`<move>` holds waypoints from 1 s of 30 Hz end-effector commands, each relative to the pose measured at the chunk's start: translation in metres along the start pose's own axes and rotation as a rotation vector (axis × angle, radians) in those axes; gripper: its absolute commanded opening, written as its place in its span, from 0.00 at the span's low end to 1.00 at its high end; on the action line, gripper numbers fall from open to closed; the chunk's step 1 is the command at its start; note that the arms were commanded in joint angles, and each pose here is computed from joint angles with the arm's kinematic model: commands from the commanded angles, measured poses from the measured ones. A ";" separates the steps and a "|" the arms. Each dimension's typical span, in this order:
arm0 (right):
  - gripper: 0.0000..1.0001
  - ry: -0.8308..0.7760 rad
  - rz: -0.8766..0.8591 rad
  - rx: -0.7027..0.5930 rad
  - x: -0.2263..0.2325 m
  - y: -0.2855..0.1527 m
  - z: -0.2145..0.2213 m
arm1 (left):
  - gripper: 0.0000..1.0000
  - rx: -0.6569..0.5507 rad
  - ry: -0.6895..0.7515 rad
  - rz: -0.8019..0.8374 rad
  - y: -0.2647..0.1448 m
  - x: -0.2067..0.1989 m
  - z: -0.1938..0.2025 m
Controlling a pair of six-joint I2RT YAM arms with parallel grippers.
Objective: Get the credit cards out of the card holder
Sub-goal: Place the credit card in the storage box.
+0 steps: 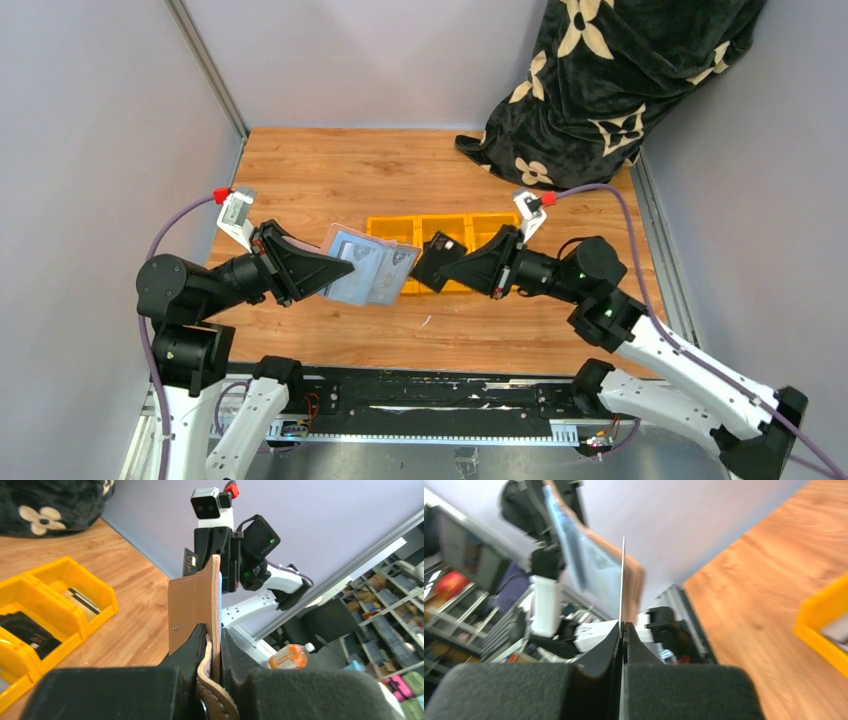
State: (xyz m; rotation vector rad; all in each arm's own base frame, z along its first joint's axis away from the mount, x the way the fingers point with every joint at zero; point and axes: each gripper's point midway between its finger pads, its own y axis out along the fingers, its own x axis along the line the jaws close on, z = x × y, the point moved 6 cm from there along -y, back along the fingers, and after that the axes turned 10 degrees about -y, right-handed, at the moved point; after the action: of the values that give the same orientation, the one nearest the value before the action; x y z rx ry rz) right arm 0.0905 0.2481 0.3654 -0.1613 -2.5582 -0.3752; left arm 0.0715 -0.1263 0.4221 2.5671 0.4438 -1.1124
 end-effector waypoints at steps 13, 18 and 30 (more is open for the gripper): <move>0.00 -0.005 0.821 0.526 -0.180 -0.034 0.035 | 0.00 0.017 0.096 -0.056 -0.004 0.001 0.001; 0.00 0.000 0.888 0.654 -0.223 -0.020 0.050 | 0.00 0.009 0.088 -0.042 -0.006 -0.002 0.003; 0.00 0.083 0.898 0.858 -0.291 0.007 0.089 | 0.00 0.000 0.080 -0.016 -0.006 -0.009 0.002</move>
State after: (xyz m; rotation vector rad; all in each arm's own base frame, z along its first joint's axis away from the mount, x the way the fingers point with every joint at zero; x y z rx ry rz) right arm 0.2884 0.2687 0.1441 -0.9049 -2.0752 0.9537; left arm 0.0664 -0.1229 0.4215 2.6147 0.5186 -1.0460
